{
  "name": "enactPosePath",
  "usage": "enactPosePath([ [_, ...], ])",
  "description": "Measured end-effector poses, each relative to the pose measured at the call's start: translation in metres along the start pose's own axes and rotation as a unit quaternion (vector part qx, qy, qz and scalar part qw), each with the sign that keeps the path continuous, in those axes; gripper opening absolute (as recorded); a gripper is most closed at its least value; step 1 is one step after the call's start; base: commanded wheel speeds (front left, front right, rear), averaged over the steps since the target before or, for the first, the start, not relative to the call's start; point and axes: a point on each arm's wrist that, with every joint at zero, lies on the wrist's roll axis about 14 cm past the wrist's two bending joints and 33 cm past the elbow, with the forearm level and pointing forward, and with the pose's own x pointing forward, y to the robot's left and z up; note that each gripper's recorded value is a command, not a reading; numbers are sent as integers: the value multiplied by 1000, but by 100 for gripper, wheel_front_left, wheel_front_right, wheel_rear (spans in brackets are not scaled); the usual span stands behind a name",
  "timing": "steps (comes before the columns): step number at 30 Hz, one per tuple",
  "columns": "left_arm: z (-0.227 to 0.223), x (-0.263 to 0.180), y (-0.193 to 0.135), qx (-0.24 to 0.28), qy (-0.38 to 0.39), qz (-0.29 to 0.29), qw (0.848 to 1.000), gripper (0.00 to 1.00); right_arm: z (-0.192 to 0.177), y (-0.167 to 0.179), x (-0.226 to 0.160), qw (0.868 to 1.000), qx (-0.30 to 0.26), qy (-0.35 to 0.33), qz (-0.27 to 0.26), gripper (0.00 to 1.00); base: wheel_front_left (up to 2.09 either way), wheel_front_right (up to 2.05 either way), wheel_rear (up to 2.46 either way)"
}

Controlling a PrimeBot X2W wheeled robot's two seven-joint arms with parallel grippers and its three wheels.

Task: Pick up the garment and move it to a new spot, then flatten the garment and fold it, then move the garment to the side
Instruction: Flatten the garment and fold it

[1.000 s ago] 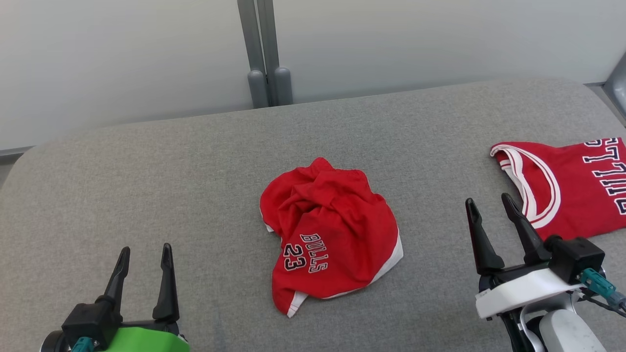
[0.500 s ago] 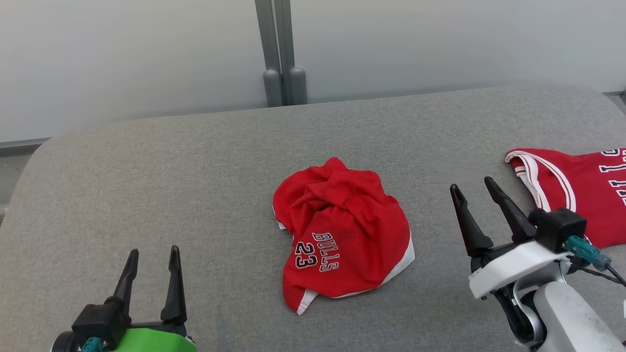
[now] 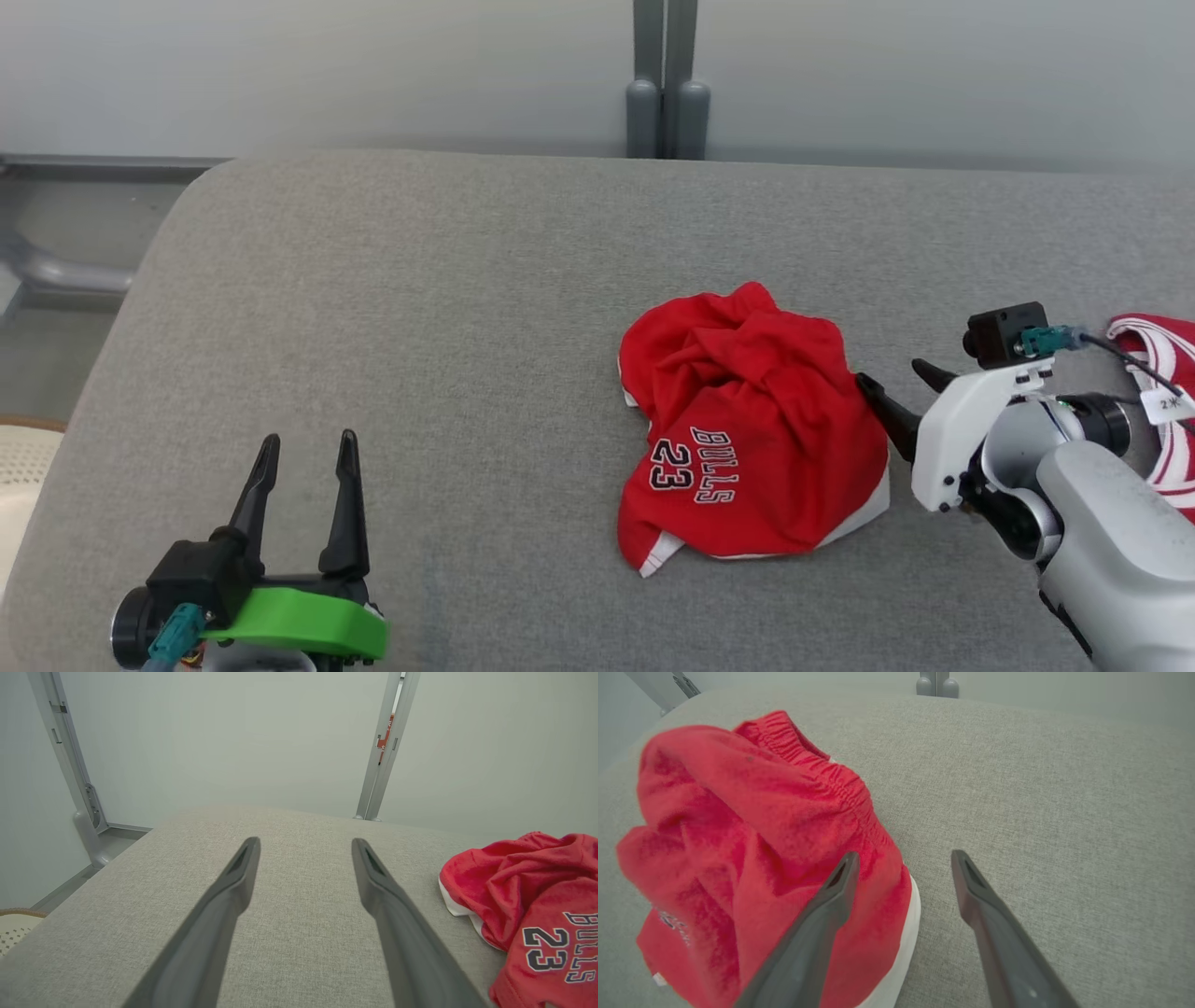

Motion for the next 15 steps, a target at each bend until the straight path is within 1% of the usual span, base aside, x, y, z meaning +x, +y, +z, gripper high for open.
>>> enactPosePath([
  [4, -1, -4, 13, 2, 3, 21, 1000, 100, -7, 5, 22, 999, -10, 48, 15, 100, 0, 0, 0],
  [8, -4, -9, 26, 4, 8, 43, 999, 100, -29, 11, 38, 994, -3, 110, 27, 100, 0, 0, 0],
  [11, -6, -11, 32, 3, 11, 53, 999, 100, -43, 17, 46, 989, 2, 143, 36, 100, 0, 0, 0],
  [13, -7, -13, 35, 2, 13, 59, 998, 100, -48, 20, 50, 987, 5, 153, 40, 100, 0, 0, 0],
  [14, -7, -14, 37, 3, 14, 63, 998, 100, -50, 20, 52, 987, 7, 156, 41, 97, 0, 0, 0],
  [15, -8, -15, 39, 3, 14, 66, 998, 100, -50, 19, 53, 987, 8, 154, 38, 69, 0, 0, 0],
])
